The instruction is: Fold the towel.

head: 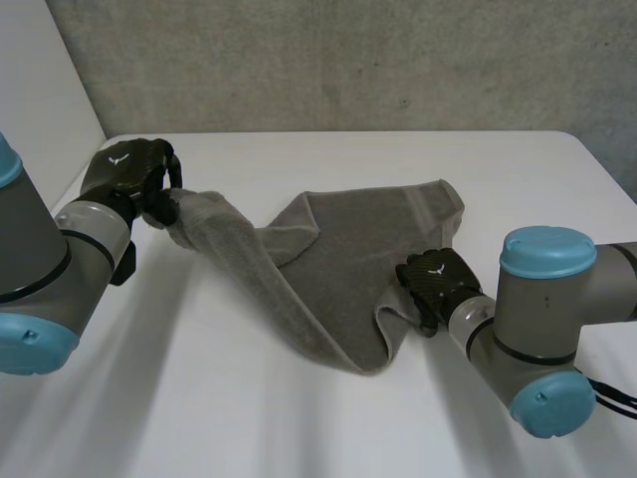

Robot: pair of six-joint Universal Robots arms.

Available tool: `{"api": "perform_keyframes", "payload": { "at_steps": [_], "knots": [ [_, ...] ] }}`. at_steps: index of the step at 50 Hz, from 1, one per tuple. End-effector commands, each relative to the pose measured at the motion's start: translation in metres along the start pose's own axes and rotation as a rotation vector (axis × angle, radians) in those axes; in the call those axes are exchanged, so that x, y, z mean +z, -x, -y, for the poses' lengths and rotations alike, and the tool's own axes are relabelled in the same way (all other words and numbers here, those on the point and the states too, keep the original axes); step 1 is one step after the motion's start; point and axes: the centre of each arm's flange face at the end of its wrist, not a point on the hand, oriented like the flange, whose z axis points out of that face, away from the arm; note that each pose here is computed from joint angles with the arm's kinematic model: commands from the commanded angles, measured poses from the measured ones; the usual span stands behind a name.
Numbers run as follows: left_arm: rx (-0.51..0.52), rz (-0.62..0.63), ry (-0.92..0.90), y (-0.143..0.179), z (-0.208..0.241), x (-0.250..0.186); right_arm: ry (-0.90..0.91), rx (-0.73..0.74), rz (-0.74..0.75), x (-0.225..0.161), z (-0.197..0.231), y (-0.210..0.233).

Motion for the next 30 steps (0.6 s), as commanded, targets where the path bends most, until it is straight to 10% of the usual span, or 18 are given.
{"api": "perform_keyframes", "payload": {
  "at_steps": [1, 30],
  "knots": [
    [0.0, -0.001, 0.0, 0.0, 0.0, 0.0, 0.015, 0.008, 0.01, -0.015, 0.006, -0.001],
    [0.0, 0.001, -0.001, 0.0, 0.0, 0.0, 0.0, 0.042, 0.032, 0.01, 0.0, 0.011]
  ]
}}
